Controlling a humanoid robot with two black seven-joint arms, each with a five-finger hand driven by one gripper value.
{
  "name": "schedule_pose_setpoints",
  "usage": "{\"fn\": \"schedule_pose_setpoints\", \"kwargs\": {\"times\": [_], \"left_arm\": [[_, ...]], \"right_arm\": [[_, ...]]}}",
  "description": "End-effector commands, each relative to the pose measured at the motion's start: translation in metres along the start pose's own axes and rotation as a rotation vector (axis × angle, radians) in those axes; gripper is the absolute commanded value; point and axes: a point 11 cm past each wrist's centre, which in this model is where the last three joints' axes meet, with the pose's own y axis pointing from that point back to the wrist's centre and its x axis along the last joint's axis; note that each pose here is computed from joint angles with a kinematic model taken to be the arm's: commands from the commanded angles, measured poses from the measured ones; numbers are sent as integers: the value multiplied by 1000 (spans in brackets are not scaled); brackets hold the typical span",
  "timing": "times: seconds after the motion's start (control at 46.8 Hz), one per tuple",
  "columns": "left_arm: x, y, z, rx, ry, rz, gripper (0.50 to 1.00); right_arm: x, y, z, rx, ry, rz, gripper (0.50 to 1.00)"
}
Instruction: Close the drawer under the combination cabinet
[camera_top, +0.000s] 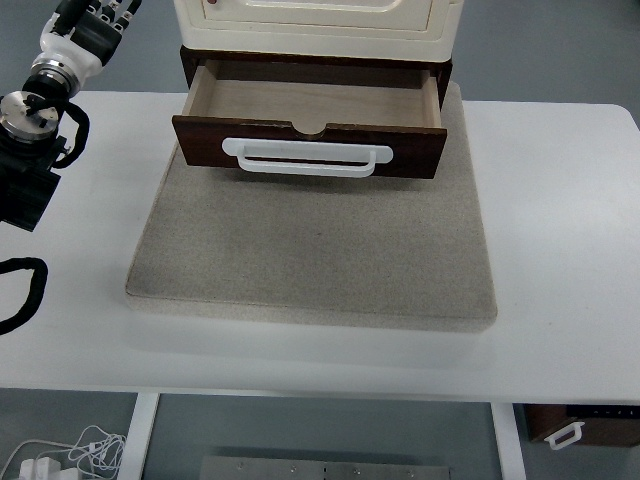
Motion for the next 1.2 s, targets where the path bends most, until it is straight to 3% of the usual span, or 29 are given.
{"fn": "schedule_pose_setpoints", "kwargs": {"times": [0.0,0.278,0.62,0.962,1.175], "left_arm": [[-6,-2,15,-24,-9,-15,996],[-49,-7,71,-110,-44,-106,996],[-130,3,129,-180,-216,-303,996],[-220,27,149,-221,-391,-522,994],[-269,44,125,-167,-486,-649,994]], "right_arm": [[0,0,0,0,1,1,952],[0,0,0,0,1,1,952],[0,0,0,0,1,-1,952],[0,0,0,0,0,-1,952],[0,0,0,0,0,1,952]]}}
